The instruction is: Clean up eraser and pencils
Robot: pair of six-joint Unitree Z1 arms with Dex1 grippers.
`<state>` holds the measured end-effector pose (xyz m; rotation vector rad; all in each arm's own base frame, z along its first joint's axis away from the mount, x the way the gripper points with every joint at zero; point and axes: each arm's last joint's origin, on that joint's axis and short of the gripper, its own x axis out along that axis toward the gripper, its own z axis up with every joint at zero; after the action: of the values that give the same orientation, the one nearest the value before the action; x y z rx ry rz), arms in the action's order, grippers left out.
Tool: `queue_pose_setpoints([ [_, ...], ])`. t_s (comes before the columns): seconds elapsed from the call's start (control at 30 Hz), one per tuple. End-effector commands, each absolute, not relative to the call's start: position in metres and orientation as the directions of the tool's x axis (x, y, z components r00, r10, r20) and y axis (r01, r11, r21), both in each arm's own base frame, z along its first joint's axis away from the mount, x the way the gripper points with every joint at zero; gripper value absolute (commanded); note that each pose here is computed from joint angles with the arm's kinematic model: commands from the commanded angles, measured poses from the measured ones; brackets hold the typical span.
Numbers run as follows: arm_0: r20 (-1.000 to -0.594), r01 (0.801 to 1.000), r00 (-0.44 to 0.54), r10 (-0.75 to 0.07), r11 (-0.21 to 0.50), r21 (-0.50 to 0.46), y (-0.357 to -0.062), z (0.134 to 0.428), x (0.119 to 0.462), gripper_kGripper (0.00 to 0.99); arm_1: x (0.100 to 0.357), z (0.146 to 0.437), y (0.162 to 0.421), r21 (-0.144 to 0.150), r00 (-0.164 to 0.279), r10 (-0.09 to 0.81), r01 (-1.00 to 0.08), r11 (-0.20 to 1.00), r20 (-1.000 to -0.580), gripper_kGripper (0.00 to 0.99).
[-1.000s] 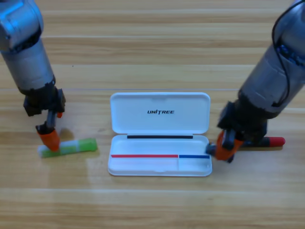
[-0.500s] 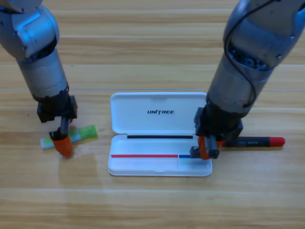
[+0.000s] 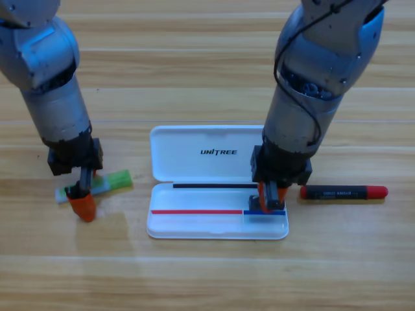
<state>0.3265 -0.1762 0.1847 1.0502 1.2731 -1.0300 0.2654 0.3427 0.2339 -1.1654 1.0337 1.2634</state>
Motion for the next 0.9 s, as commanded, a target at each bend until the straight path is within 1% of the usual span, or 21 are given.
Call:
queue_pose_setpoints([
  [0.03,-1.0,0.976,0.019,0.009,0.215,0.02,-0.18,0.172,0.316,0.851,0.266,0.199,0.358,-0.024,0.02,0.075,-0.998,-0.055,-0.997,0.0],
  [0.1,-1.0,0.977,0.02,0.006,0.213,0.021,-0.181,0.171,0.316,0.759,0.266,0.197,0.359,-0.028,0.024,0.068,-0.998,-0.053,-0.997,0.0],
  [0.23,-1.0,0.979,0.024,0.005,0.204,0.025,-0.182,0.17,0.318,0.512,0.266,0.194,0.358,-0.025,0.023,0.056,-0.998,-0.052,-0.998,0.0],
  [0.33,-1.0,0.983,0.022,0.007,0.185,0.023,-0.182,0.168,0.319,0.357,0.266,0.193,0.357,-0.022,0.02,0.052,-0.999,-0.047,-0.998,0.0],
  [0.37,-1.0,0.984,0.02,0.008,0.179,0.021,-0.182,0.167,0.319,0.299,0.266,0.194,0.357,-0.023,0.021,0.053,-0.999,-0.046,-0.998,0.129],
  [0.43,-1.0,0.984,0.024,0.008,0.174,0.025,-0.183,0.168,0.319,0.198,0.264,0.195,0.356,-0.02,0.017,0.054,-0.999,-0.044,-0.998,0.471],
  [0.5,-0.999,0.984,0.031,0.011,0.177,0.032,-0.182,0.169,0.32,0.087,0.263,0.198,0.354,-0.014,0.012,0.062,-0.999,-0.033,-0.998,0.778],
  [0.53,-0.999,0.983,0.035,0.012,0.18,0.037,-0.183,0.171,0.319,0.069,0.262,0.199,0.354,-0.007,0.005,0.069,-1.0,-0.03,-0.998,0.856],
  [0.57,-0.999,0.983,0.042,0.011,0.18,0.043,-0.183,0.173,0.319,0.063,0.261,0.203,0.353,-0.009,0.006,0.078,-0.999,-0.032,-0.997,0.877],
  [0.6,-0.999,0.982,0.047,0.01,0.18,0.048,-0.184,0.176,0.317,0.063,0.261,0.205,0.353,-0.01,0.008,0.082,-0.999,-0.032,-0.997,0.879],
  [0.7,-0.997,0.979,0.078,0.014,0.186,0.079,-0.185,0.199,0.311,0.064,0.257,0.224,0.345,-0.032,0.029,0.11,-0.999,-0.028,-0.993,0.91],
  [0.77,-0.995,0.979,0.095,0.002,0.183,0.094,-0.186,0.223,0.306,0.064,0.248,0.245,0.332,-0.047,0.043,0.128,-0.999,-0.024,-0.991,0.922],
  [0.8,-0.995,0.978,0.104,-0.001,0.182,0.102,-0.186,0.235,0.303,0.063,0.245,0.255,0.324,-0.055,0.052,0.139,-0.998,-0.016,-0.989,0.946],
  [0.83,-0.993,0.978,0.115,-0.009,0.179,0.112,-0.187,0.249,0.3,0.064,0.242,0.265,0.315,-0.062,0.063,0.148,-0.998,0.011,-0.987,0.971],
  [0.9,-0.991,0.976,0.134,-0.023,0.176,0.128,-0.188,0.274,0.294,0.063,0.237,0.281,0.294,-0.077,0.082,0.161,-0.996,0.038,-0.983,0.986],
])
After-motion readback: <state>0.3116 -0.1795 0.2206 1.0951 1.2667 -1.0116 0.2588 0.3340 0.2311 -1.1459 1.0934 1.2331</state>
